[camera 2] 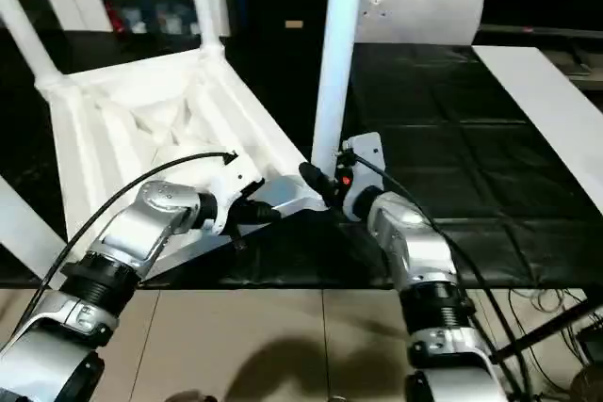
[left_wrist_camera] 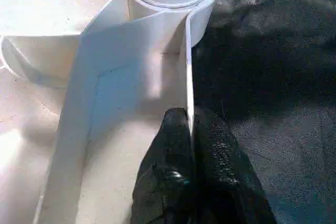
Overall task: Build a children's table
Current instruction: Rotate leg to tighten
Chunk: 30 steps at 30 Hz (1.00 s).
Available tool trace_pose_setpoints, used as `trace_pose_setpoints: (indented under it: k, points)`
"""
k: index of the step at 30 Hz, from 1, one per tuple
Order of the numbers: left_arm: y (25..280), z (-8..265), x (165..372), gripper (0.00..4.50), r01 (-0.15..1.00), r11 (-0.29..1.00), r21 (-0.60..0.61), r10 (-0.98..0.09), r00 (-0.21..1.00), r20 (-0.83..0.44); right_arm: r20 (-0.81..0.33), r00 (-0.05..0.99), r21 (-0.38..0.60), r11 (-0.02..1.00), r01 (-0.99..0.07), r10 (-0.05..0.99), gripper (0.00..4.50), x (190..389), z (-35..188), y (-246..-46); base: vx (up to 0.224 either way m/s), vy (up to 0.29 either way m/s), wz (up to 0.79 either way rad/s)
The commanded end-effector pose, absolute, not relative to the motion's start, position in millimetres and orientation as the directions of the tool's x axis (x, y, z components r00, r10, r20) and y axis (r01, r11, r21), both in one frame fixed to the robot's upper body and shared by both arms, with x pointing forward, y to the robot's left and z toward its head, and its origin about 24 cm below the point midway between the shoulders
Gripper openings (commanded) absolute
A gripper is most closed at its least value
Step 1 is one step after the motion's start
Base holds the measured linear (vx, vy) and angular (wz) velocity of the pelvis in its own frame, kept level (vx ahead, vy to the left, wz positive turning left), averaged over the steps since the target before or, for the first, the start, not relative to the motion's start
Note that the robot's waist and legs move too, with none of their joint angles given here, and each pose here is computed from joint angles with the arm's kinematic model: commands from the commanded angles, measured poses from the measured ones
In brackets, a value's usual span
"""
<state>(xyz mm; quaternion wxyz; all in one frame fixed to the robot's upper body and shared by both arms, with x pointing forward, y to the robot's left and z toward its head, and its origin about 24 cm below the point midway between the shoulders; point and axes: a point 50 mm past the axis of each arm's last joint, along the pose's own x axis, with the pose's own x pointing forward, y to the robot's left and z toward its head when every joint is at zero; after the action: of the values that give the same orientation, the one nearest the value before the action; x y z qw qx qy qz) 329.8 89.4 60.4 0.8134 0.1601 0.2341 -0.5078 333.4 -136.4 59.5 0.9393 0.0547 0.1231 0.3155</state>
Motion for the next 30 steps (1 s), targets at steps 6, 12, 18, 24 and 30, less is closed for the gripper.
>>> trace_pose_setpoints:
  k: [6,12,18,24,30]
  points:
    - [97.2,64.6,327.4,0.0,0.946,0.298,0.131,-0.779,0.32,-0.539,-0.179,0.66,0.145,0.683,-0.715,0.729,3.72,310.3,64.6,-165.9,0.0,0.0,0.0]
    - [108.8,64.9,316.4,0.0,0.983,0.045,0.176,-0.8,0.141,-0.583,-0.214,0.628,0.122,0.658,-0.743,0.748,4.16,282.2,67.3,-208.1,0.0,0.0,0.0]
    - [108.5,74.1,315.1,0.0,0.973,-0.097,0.208,-0.848,0.028,-0.529,-0.205,0.585,0.165,0.617,-0.769,0.784,4.44,250.9,75.2,-228.1,0.0,0.0,0.0]
    - [94.8,82.9,314.4,0.0,0.945,-0.204,0.257,-0.878,-0.06,-0.475,-0.171,0.71,0.151,0.73,-0.666,0.683,4.44,250.4,72.0,-229.4,0.0,0.0,0.0]
    - [109.7,77.1,332.8,0.0,0.941,-0.108,0.321,-0.833,0.091,-0.546,-0.111,0.785,0.124,0.792,-0.598,0.61,4.44,261.0,75.8,-223.2,0.0,0.0,0.0]
